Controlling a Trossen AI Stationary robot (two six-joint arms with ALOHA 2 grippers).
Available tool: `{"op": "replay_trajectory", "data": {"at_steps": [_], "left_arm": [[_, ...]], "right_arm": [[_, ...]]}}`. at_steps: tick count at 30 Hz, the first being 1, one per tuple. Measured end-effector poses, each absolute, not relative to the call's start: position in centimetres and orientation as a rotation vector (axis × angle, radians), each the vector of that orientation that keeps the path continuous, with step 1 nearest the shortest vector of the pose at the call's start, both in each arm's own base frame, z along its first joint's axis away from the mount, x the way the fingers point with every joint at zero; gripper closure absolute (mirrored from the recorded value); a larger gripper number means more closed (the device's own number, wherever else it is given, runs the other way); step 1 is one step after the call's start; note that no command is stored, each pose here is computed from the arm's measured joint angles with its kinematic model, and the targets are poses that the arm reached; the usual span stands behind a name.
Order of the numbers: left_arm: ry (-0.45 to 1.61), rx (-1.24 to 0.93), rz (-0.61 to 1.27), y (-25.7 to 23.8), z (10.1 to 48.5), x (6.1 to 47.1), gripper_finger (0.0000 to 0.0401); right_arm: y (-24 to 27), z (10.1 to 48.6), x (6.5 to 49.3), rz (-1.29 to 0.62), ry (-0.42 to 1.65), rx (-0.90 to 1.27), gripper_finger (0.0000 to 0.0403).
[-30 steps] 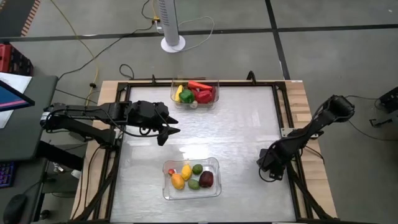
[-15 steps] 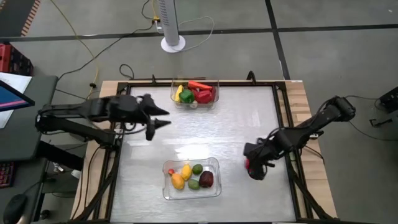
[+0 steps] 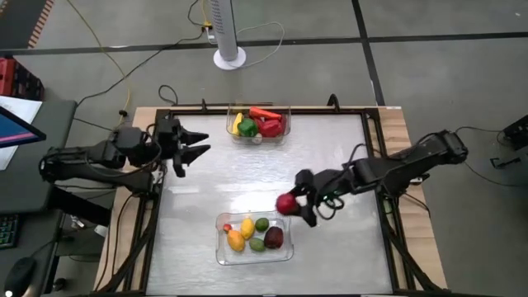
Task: Sort produce into baskets
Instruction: Put the tomato into the bottom transparent bin
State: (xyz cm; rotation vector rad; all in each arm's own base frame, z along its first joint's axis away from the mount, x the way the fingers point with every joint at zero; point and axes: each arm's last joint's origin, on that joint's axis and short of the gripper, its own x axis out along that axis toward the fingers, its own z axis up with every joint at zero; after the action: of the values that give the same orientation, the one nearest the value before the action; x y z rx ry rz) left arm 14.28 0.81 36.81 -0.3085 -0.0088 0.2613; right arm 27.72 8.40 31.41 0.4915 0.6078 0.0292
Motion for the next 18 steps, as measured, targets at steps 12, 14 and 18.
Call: {"op": "replay_trajectory", "data": {"at_steps": [12,14,18], "left_arm": [[-0.126,-0.541,0.257,0.8,31.1,9.9,0.0208],[-0.127,-0.541,0.26,0.8,30.6,9.5,0.0208],[-0.083,-0.565,0.275,0.8,28.7,9.0,0.0208]], "right_arm": [[11.9,29.0,35.0,0.285,0.708,0.426,0.0064],[11.2,28.9,35.2,0.284,0.73,0.462,0.0044],[10.1,28.6,35.1,0.237,0.778,0.477,0.001]]}}
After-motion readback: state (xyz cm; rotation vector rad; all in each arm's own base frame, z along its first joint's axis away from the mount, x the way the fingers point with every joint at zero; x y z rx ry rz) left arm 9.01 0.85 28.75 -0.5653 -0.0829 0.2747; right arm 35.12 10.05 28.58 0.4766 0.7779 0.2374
